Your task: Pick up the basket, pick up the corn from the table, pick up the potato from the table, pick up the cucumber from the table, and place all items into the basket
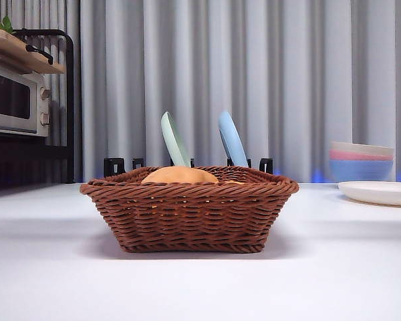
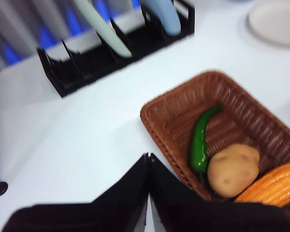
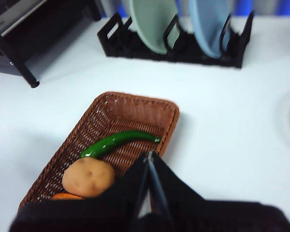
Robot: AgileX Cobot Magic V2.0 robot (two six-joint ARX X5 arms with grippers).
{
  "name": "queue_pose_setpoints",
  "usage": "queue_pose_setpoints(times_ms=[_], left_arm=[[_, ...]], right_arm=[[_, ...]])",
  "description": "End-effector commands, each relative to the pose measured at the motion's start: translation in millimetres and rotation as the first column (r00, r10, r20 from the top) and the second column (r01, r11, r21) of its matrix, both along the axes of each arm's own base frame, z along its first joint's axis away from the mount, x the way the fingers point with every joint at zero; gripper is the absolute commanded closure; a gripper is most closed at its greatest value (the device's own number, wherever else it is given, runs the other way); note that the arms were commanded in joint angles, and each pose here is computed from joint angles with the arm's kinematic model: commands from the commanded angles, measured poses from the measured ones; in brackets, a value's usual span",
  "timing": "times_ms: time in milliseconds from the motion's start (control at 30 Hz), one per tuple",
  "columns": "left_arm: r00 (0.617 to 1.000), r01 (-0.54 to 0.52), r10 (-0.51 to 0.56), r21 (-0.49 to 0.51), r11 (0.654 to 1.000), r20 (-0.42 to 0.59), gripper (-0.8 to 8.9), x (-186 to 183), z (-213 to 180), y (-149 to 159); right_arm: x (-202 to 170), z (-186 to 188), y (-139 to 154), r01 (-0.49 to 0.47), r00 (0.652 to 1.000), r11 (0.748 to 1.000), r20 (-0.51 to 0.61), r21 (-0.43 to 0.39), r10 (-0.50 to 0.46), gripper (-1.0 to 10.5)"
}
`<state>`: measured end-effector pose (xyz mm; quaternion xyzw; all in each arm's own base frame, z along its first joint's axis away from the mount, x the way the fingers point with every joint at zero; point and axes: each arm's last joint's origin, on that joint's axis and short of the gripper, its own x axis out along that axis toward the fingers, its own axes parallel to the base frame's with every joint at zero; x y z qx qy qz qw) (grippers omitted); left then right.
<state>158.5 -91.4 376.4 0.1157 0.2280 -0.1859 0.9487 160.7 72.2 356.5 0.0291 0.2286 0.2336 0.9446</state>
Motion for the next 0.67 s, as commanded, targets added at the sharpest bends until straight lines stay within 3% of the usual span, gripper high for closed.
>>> queue_pose_setpoints(times_ms=[33,167,267,400,567,667], left_arm=[[0.999,-0.019,0.021,-0.050,0.999,0.032,8.22,-16.5,-21.7,10.7],[0.996,-0.016,0.023,-0.083,0.996,0.086,8.22,-39.2,-49.7,24.7],[0.993,-0.014,0.025,-0.099,0.995,0.111,8.22,-53.3,-68.5,33.3],[0.991,-0.003,0.019,-0.115,0.993,0.134,8.22,-68.6,-84.5,42.3],[0.992,-0.013,0.027,-0.114,0.993,0.124,8.16,-73.8,-87.0,45.7],[0.994,-0.013,0.025,-0.105,0.994,0.109,8.16,-72.9,-88.5,45.2]], right_arm=[[-7.6,-12.4,-0.6,0.013,1.000,0.999,0.008,-0.044,-0.012,9.6],[-21.3,-34.2,-4.3,0.081,0.996,0.992,0.033,-0.093,-0.078,9.6],[-33.5,-54.5,-6.0,0.089,0.994,0.992,0.072,-0.084,-0.083,9.6],[-51.7,-78.9,-10.8,0.095,0.986,0.995,0.143,-0.031,-0.089,9.6],[-62.0,-88.5,-16.9,0.147,0.984,0.987,0.095,0.061,-0.152,9.5],[-62.6,-87.6,-18.9,0.191,0.974,0.980,0.111,0.055,-0.197,9.5]])
